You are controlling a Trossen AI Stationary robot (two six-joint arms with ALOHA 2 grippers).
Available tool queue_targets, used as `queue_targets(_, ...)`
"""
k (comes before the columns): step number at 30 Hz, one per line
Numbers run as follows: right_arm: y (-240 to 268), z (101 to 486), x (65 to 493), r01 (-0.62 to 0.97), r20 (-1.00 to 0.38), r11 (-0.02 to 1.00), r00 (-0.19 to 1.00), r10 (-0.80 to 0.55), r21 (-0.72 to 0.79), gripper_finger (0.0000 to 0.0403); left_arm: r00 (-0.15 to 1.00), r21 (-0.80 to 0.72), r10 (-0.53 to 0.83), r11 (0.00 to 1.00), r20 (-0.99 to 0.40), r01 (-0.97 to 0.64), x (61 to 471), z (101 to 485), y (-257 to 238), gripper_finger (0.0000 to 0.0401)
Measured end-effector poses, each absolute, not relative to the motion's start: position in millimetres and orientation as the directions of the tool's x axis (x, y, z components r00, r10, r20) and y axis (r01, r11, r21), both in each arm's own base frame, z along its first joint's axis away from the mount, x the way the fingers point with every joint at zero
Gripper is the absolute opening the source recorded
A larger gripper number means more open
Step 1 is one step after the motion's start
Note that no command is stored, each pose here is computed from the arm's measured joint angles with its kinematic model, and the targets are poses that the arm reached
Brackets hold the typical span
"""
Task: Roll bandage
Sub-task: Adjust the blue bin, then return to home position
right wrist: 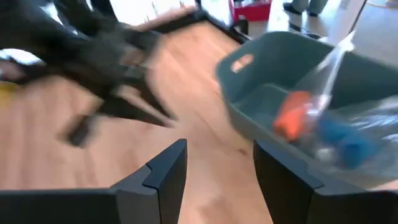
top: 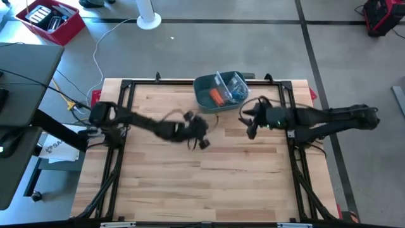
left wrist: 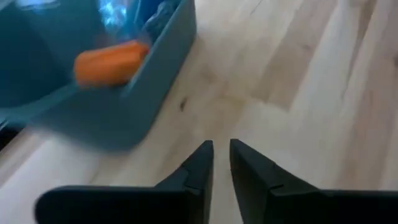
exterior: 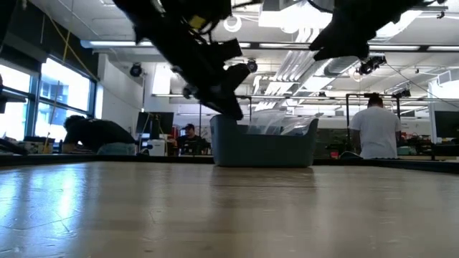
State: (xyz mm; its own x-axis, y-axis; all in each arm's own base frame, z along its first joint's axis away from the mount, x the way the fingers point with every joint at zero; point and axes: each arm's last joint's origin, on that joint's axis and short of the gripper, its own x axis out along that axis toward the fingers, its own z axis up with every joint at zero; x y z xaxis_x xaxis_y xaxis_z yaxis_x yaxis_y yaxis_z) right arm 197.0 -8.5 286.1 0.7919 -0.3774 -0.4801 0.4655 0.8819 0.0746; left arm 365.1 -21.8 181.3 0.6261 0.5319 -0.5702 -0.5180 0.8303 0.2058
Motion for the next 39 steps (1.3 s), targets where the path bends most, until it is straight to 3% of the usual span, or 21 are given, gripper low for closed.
queue_targets(3, 6, 270, 197, 0.471, -0.38, 0.855, 0.848, -0.371, 0.217, 0.0176, 0.665, 0.144, 0.466, 0.865, -0.584, -0.481, 372, 185, 20, 0.0029)
queue_targets(7, 19, 255, 204, 0.388, -0.285, 0.884, 0.906, -0.313, 0.262, 0.0176, 0.606, 0.172, 0.543, 0.81, -0.581, -0.561, 366, 185, 68, 0.0009)
queue_targets(11, 28, 246, 208, 0.359, -0.302, 0.899, 0.911, -0.279, 0.251, 0.0177, 0.476, 0.236, 0.635, 0.717, -0.608, -0.656, 352, 181, 105, 0.0001)
queue_targets(14, 30, 240, 208, 0.362, -0.347, 0.903, 0.898, -0.272, 0.23, 0.0177, 0.442, 0.233, 0.644, 0.694, -0.624, -0.681, 347, 181, 112, 0.0001)
queue_targets(21, 46, 221, 208, 0.354, -0.455, 0.929, 0.848, -0.272, 0.105, 0.0177, 0.519, 0.189, 0.538, 0.793, -0.664, -0.579, 347, 197, 50, 0.0001)
queue_targets(26, 53, 210, 186, 0.491, -0.515, 0.87, 0.737, -0.437, -0.035, 0.0177, 0.427, 0.289, 0.55, 0.793, -0.718, -0.536, 307, 223, -5, 0.0001)
queue_targets(29, 52, 212, 169, 0.418, -0.544, 0.887, 0.706, -0.454, -0.198, 0.0177, 0.438, 0.333, 0.61, 0.761, -0.661, -0.557, 270, 241, -33, 0.0001)
queue_targets(32, 51, 208, 158, 0.303, -0.61, 0.932, 0.706, -0.36, -0.199, 0.0176, 0.527, 0.254, 0.618, 0.755, -0.583, -0.604, 229, 251, -46, 0.0)
queue_targets(36, 51, 194, 148, 0.081, -0.649, 0.991, 0.749, -0.134, -0.111, 0.0166, 0.639, 0.056, 0.543, 0.784, -0.545, -0.619, 177, 239, -43, 0.0)
queue_targets(39, 49, 189, 139, 0.013, -0.584, 0.999, 0.812, -0.029, -0.033, 0.0142, 0.724, -0.098, 0.489, 0.793, -0.486, -0.601, 149, 222, -35, 0.0)
